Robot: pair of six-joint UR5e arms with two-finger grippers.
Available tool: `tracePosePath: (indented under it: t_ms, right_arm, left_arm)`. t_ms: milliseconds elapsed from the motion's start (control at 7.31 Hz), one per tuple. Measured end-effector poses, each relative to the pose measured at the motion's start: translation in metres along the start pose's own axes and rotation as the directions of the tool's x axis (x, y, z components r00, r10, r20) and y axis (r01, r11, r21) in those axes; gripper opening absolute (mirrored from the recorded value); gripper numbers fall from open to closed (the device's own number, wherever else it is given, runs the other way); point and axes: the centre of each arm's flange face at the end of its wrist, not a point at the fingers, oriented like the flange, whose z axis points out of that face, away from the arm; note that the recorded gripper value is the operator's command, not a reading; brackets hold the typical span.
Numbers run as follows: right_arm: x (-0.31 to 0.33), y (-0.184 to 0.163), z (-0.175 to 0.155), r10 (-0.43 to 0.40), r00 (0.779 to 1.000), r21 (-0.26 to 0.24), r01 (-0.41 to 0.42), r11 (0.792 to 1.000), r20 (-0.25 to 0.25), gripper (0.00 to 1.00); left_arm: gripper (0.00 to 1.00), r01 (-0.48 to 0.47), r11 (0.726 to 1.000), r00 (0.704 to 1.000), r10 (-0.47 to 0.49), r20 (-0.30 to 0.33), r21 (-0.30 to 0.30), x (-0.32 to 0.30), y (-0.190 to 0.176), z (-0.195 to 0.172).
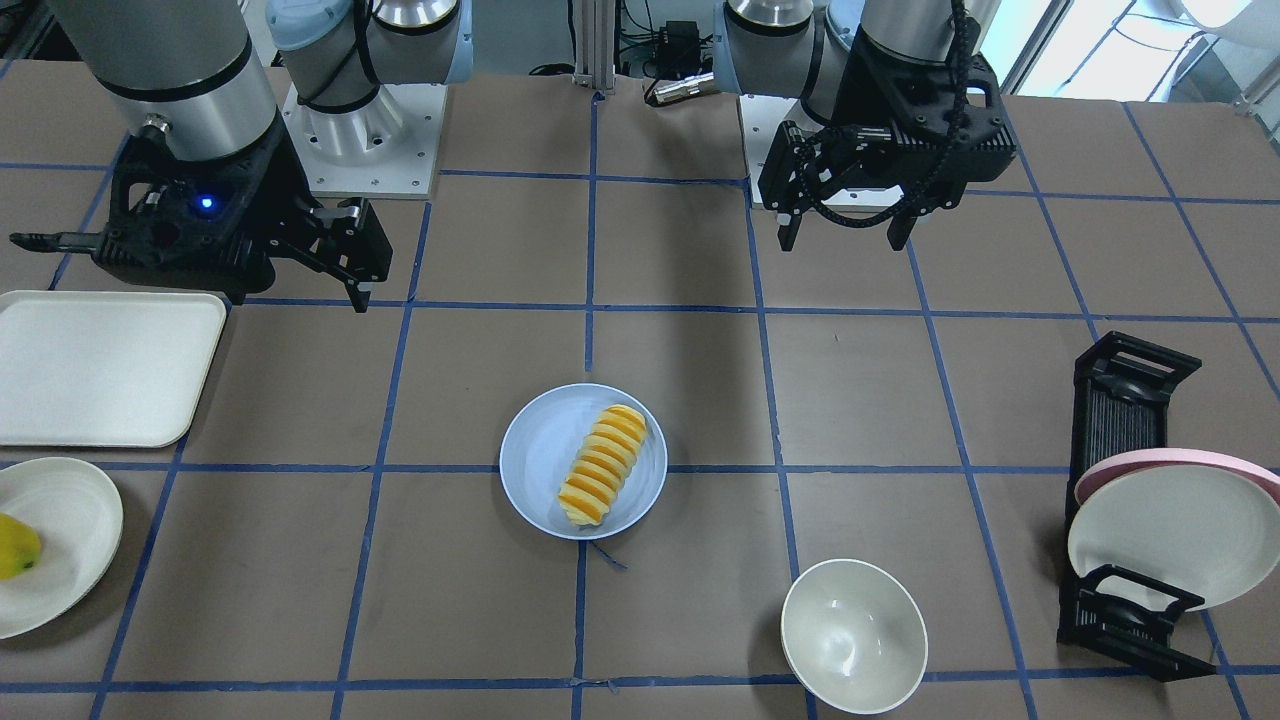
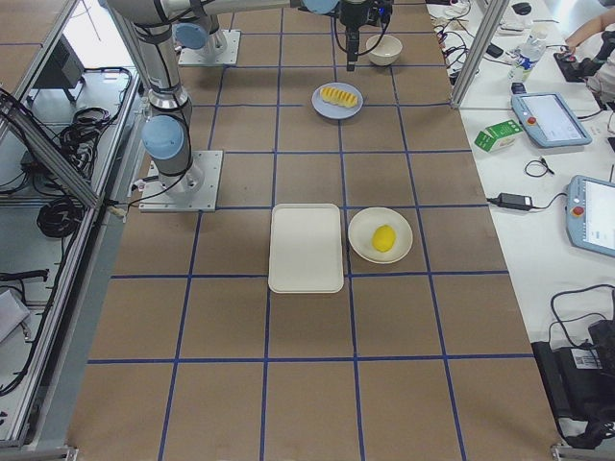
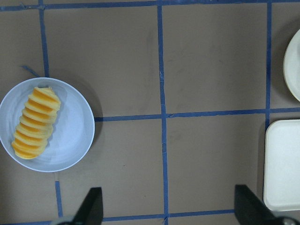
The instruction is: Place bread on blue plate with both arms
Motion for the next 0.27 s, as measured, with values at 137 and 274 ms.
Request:
tracePosePath:
  t_ms: [137,274]
  right_arm:
    - [0.0019,-0.0014,0.0008,-0.039,0.999,0.002,0.039,0.999,0.002,1.00]
    - [0.0090,-0.0036,0.0014,-0.052,0.999,0.002,0.052,0.999,0.002,1.00]
  left_arm:
    - [1.00,-0.001,1.000,1.000,0.001,0.002,0.001,-0.0002,0.0002,-0.0003]
    - [1.00,-0.002,1.000,1.000,0.002,0.005,0.002,-0.0005,0.0003,-0.0005]
